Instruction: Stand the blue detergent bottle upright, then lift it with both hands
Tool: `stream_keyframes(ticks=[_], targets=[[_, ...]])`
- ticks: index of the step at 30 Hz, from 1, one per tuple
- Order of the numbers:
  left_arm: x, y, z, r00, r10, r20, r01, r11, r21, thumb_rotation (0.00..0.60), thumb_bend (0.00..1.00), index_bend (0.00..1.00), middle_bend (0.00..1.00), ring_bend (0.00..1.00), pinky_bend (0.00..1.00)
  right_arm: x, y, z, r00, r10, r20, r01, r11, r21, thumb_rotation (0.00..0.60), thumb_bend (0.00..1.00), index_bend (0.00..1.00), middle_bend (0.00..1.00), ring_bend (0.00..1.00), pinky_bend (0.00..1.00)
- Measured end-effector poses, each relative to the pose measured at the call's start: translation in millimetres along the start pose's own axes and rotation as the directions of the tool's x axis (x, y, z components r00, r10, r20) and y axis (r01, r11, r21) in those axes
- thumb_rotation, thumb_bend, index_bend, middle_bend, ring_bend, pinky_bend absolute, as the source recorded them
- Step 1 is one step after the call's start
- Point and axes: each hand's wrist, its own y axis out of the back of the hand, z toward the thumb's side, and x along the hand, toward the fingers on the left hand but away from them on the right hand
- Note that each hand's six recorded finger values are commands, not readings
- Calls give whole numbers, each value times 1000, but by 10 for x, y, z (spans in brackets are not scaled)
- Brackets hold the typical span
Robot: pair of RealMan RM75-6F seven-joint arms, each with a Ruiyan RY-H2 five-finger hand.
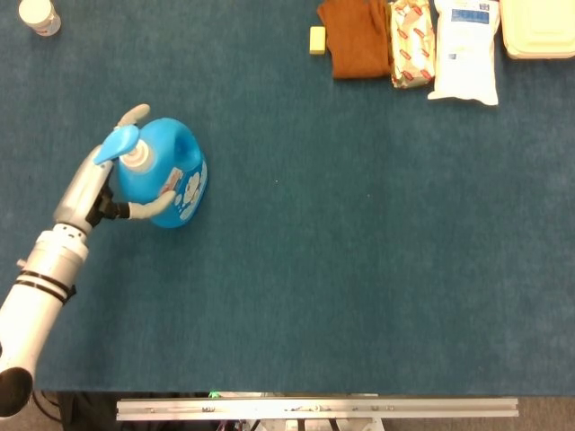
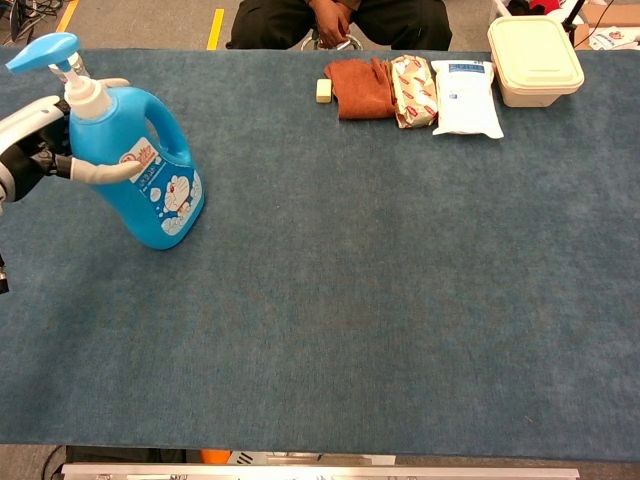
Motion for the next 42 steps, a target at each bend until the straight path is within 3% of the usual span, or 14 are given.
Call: stream_keyframes(ticks=[6,12,17,29,35,42], targets=[[-18,69,-27,999,35,4,-35,999,7,600,246,0,3,8,268,2,1,17,1000,2,-7,-2,1000,0,600,183,248,277,114,146],[-5,51,23,999,30,33,-30,999,16,600,246,7,81,95,404,16,17,23,1000,-1,-7,2,1000,2,600,184,248,277,114,146],[-3,-10,114,997,-11,72,9,999,33,600,246,119,109,108,409,31,27,19,1000,-5,-4,5,1000,3,600,184,248,277,114,146],[175,-123,391,973,-112,202,96,992,85,600,246,241,149,131,437,76,59,-9,1000,-18,11,18,1000,1,600,183,248,277,114,146],[293,-148,456,964,-126,232,121,992,37,600,246,340,179,155,488,79,67,-13,1000,-20,14,20,1000,1,600,184,248,277,114,146],[412,-148,490,957,-131,258,146,988,-40,600,246,352,188,160,509,76,74,-20,1000,-23,19,23,1000,1,600,184,248,277,114,146]])
